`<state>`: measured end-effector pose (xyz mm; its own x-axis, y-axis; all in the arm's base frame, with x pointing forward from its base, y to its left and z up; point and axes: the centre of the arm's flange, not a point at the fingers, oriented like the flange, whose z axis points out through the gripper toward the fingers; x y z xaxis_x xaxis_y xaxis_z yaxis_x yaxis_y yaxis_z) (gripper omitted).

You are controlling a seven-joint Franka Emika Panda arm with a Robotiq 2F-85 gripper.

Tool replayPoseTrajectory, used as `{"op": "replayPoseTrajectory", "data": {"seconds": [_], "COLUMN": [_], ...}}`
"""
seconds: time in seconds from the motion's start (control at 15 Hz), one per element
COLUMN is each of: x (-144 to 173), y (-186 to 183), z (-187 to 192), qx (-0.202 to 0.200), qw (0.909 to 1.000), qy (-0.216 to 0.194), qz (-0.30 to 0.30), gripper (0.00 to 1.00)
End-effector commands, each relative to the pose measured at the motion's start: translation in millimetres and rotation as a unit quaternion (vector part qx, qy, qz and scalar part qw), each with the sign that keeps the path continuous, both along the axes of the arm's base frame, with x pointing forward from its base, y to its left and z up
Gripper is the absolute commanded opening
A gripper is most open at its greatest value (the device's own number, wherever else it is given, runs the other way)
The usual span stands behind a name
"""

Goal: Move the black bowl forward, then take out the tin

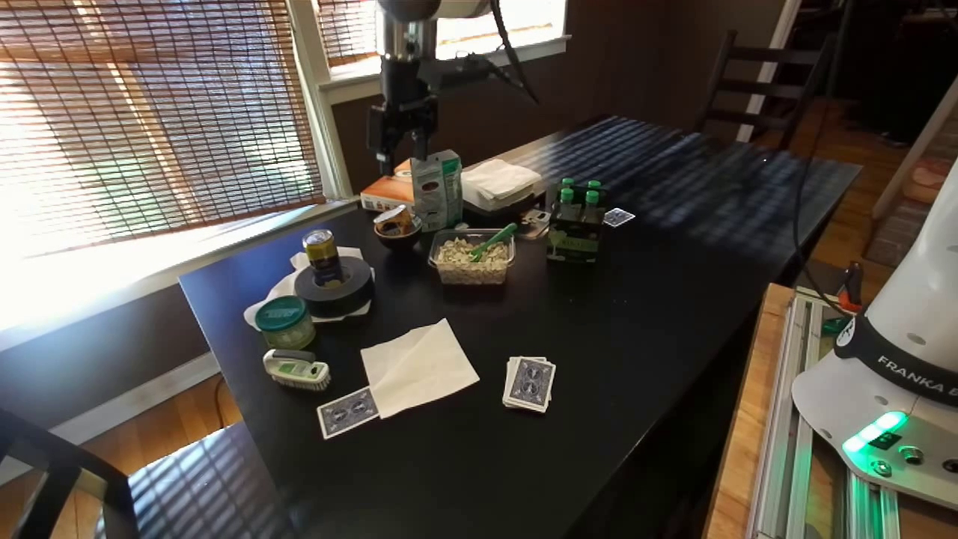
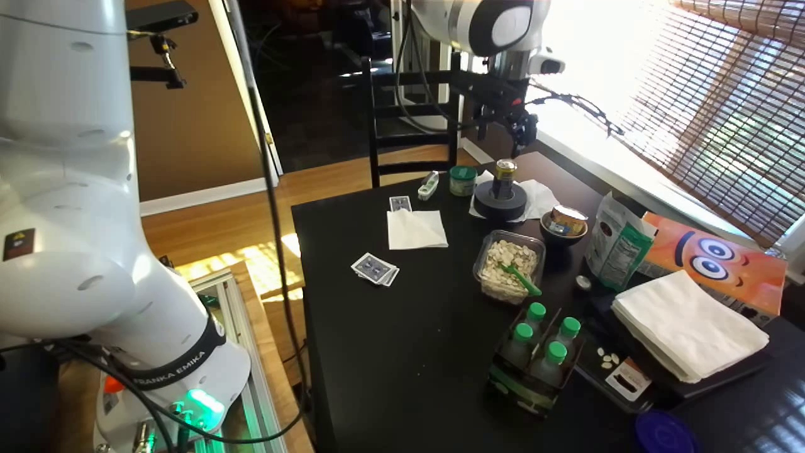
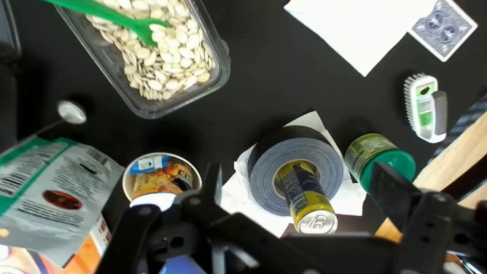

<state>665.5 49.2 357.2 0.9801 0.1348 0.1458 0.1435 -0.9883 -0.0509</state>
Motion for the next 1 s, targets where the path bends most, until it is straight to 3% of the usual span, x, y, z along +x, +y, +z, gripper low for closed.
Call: {"op": "replayPoseTrajectory", "data": {"seconds": [0.0, 0.13, 0.2, 0.27, 0.53, 0.67, 0.93], "x": [37.2, 47.9, 51.4, 25.5, 27.5, 32.4, 46.3], "y": [14.5, 10.5, 8.6, 13.6, 11.6, 12.2, 0.0], "z": [-64.8, -99.6, -110.8, -94.9, -105.5, -116.4, -145.0], "qx": [-0.041, -0.070, -0.068, -0.054, -0.054, -0.070, -0.027], "qw": [0.9950, 0.9883, 0.9889, 0.9929, 0.9929, 0.9925, 0.9884], "qy": [-0.042, -0.054, -0.039, -0.034, -0.031, -0.064, -0.104], "qz": [0.081, 0.124, 0.126, 0.100, 0.101, 0.077, 0.107], "gripper": [1.00, 1.00, 1.00, 1.00, 1.00, 1.00, 1.00]}}
